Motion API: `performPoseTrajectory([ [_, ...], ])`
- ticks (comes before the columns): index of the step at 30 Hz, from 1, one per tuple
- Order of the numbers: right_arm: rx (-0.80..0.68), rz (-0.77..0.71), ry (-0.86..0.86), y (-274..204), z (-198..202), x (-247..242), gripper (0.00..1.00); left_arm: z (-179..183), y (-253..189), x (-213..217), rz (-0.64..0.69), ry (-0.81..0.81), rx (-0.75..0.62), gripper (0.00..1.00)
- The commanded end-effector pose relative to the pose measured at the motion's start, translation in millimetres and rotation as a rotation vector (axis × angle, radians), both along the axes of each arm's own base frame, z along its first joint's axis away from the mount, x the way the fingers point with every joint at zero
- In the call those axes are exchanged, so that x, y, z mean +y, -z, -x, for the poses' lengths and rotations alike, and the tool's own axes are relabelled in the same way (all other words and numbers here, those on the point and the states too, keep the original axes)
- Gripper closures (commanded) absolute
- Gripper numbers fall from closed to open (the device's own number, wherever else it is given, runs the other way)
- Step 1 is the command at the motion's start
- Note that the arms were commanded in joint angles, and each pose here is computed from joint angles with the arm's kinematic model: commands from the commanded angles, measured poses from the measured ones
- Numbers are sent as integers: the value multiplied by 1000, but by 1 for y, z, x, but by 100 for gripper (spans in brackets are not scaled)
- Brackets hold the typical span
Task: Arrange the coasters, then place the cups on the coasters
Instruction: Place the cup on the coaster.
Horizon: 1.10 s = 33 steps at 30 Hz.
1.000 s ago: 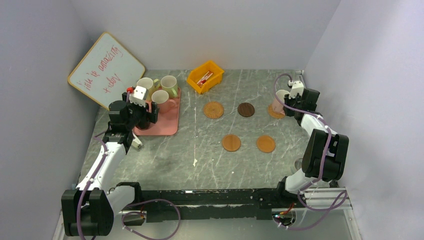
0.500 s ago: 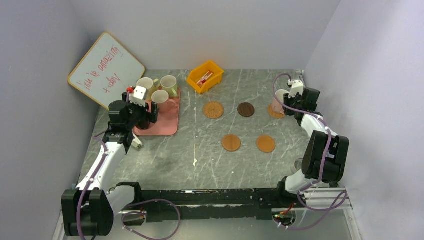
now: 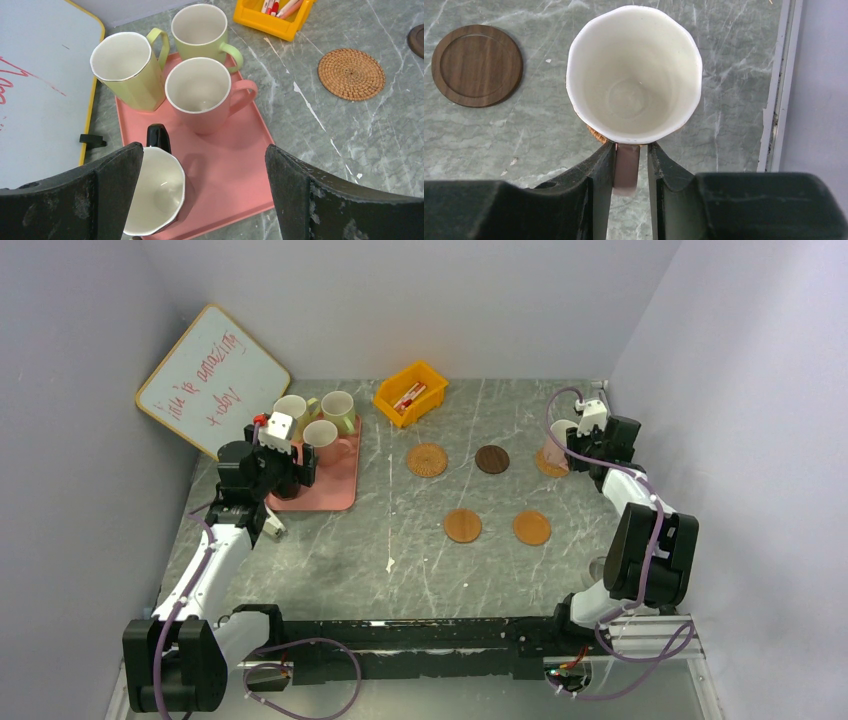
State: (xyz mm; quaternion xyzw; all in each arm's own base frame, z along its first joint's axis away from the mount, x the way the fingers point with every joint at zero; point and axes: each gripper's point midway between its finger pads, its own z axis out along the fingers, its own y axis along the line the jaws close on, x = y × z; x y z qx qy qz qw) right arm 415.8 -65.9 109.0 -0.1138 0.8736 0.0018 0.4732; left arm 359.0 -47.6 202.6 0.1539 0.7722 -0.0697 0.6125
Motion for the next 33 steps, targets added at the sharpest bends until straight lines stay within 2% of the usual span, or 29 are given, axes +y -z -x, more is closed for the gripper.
performPoseTrajectory([
  [1,-105,35,-39,-36,-9,3,66,-2,-12,-2,16,9,-44,3],
  [12,-116,76,-43,-43,5,3,63,-2,-13,-1,16,7,-47,3],
  [17,-102,90,-48,-47,14,4,56,-1,-15,-1,16,7,-49,3],
  [22,-97,100,-59,-66,23,6,40,-1,-15,-4,23,20,-50,3],
  [29,-102,119,-131,-111,45,23,3,1,-17,-6,19,34,-52,3],
  [33,-39,144,-233,-121,62,49,0,1,-17,-6,8,44,-53,3],
])
